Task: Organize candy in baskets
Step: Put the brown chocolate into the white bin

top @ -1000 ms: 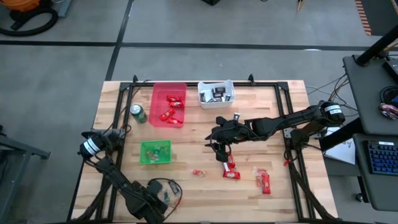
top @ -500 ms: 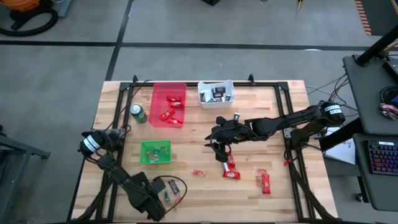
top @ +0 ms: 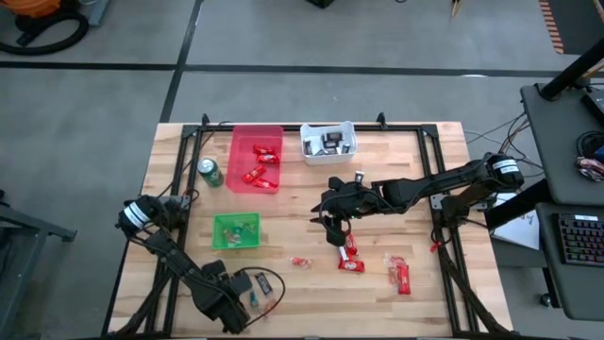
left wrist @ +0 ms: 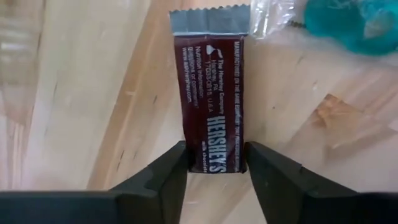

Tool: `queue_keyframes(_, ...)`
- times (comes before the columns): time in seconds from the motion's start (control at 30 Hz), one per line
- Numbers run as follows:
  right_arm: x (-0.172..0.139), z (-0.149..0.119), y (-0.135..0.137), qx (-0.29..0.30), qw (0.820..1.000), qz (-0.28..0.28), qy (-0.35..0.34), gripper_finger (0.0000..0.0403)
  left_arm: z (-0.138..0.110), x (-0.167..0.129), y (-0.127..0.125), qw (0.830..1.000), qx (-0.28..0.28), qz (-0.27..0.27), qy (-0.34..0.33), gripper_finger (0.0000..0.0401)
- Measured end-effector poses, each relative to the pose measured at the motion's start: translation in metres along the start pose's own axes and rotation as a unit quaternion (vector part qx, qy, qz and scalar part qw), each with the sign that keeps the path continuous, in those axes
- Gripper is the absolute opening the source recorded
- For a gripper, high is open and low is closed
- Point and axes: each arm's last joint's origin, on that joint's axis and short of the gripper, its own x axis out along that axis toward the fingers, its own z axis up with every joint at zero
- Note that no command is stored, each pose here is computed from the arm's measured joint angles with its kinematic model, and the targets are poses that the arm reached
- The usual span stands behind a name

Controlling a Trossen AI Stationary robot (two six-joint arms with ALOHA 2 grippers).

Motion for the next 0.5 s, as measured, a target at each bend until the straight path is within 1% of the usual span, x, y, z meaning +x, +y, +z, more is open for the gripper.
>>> queue_keyframes(0.27, 0.0, 0.0, 0.0, -0.004, 1.0, 0.0, 0.0, 0.0123, 0.0, -0.001, -0.001, 1.0, 0.002, -0.001, -0.003, 0.0065)
queue_keyframes(0.4, 0.0, 0.0, 0.0, -0.006, 1.0, 0.0, 0.002, 0.0123, -0.001, -0.006, 0.001, 0.999, -0.012, -0.003, -0.031, 0.005)
queue_keyframes(0.5, 0.0, -0.001, 0.001, -0.013, 1.0, 0.0, 0.005, 0.0123, 0.0, -0.014, 0.005, 0.997, -0.029, -0.003, -0.074, 0.0045)
